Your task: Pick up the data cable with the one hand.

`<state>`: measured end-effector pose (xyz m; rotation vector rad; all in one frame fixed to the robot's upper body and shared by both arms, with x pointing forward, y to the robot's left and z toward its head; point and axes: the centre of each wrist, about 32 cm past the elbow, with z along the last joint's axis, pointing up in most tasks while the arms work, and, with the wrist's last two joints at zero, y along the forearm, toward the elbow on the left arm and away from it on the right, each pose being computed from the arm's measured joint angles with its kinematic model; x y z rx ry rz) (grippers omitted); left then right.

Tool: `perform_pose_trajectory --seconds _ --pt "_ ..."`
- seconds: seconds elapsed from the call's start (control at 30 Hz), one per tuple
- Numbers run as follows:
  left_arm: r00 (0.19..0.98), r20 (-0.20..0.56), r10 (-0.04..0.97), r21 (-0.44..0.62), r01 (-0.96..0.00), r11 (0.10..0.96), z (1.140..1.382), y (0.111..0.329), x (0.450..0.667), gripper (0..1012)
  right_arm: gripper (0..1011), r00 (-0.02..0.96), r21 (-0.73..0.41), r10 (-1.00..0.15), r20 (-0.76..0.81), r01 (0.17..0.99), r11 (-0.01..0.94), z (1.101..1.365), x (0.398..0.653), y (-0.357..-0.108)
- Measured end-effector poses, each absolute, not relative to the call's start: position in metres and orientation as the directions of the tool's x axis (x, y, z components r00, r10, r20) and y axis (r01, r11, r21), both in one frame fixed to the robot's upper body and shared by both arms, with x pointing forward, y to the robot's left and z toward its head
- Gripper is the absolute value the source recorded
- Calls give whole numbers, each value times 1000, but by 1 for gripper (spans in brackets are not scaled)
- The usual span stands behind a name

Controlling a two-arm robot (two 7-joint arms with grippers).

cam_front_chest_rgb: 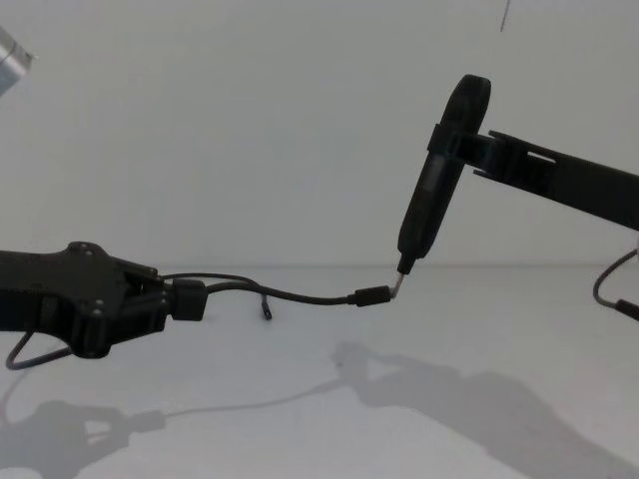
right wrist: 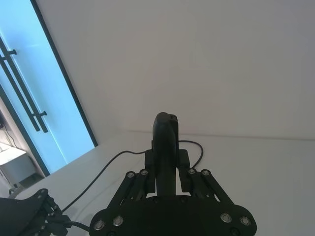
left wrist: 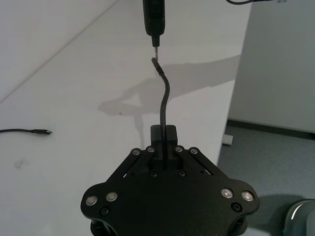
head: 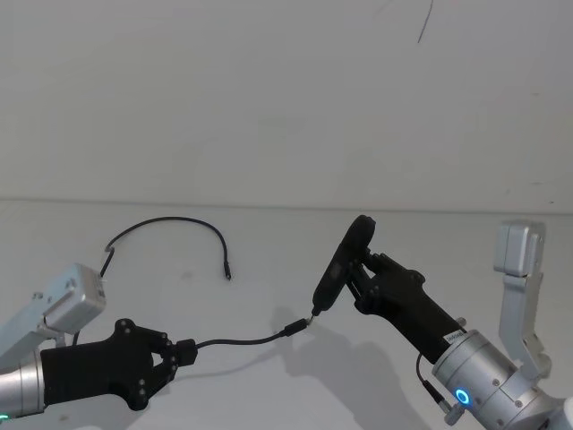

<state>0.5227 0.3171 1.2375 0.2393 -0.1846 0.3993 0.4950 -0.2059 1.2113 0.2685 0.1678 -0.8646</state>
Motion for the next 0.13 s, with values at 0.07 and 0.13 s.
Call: perform_pose_trajectory --seconds 0.07,0.13 --pt "905 224 361 193 -405 894 1238 317 523 48 269 639 165 -726 -254 768 618 1211 495 -206" --pt "905 224 361 193 -405 894 1238 317 523 48 269 639 165 -726 -255 768 619 1211 495 -206"
